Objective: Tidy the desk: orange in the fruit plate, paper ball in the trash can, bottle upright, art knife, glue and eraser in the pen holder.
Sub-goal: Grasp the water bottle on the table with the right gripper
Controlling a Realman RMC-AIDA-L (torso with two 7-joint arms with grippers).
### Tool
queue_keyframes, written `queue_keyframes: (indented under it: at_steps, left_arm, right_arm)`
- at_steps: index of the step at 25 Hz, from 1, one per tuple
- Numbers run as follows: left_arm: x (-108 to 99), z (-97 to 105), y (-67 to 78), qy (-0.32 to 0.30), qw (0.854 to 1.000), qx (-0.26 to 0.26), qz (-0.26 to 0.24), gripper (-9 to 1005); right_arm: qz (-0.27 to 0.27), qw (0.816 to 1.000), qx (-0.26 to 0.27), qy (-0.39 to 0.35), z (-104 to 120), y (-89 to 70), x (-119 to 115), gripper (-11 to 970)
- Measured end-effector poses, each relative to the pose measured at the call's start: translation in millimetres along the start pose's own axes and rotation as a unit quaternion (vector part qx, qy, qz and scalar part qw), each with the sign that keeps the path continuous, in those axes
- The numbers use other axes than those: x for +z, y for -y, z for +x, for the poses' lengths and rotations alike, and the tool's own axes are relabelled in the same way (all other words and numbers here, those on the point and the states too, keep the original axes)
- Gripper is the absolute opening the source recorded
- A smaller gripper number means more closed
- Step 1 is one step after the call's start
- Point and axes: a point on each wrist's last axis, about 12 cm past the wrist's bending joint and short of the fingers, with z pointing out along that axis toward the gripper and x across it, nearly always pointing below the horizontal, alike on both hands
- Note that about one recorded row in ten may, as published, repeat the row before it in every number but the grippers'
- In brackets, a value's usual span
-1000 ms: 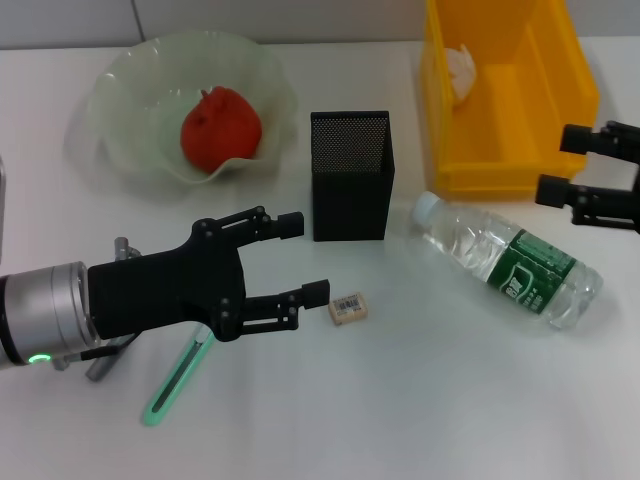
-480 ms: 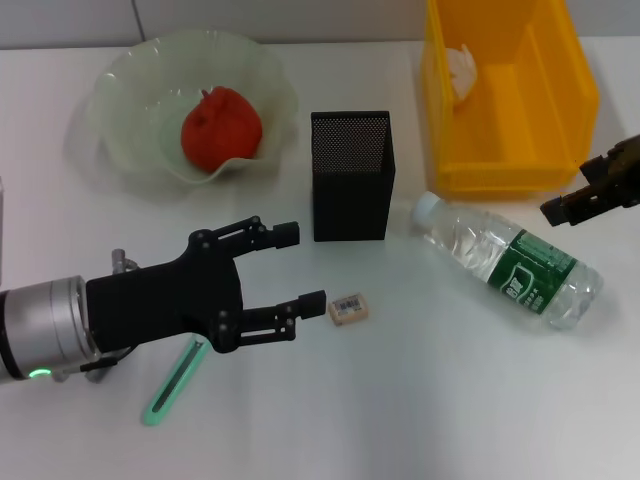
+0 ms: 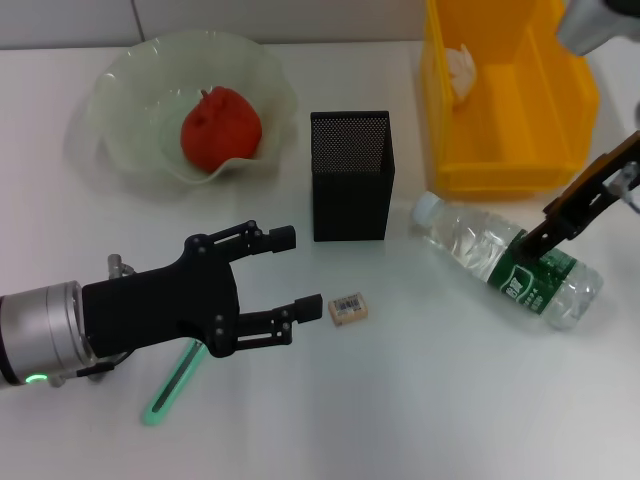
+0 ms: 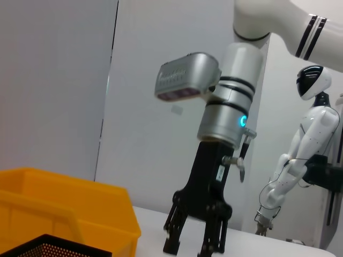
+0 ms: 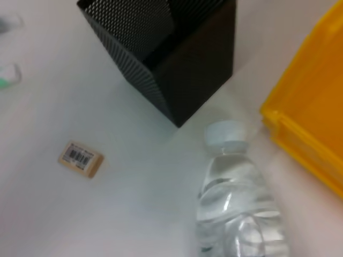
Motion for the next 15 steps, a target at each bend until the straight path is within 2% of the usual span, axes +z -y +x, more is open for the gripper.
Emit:
queue_keyframes:
  at_steps: [7, 15]
  left_arm:
    - [1, 0, 0.5, 0.000, 1.000, 0.000, 0.002, 811]
    - [1, 1, 1.6, 0.000, 1.000, -0.003, 0.003, 811]
  right_arm:
    - [0.006, 0.999, -0.017, -0.034, -13, -2.8, 22, 809]
    - [0.009, 0.998, -0.023, -0.060, -20, -3.8, 34, 803]
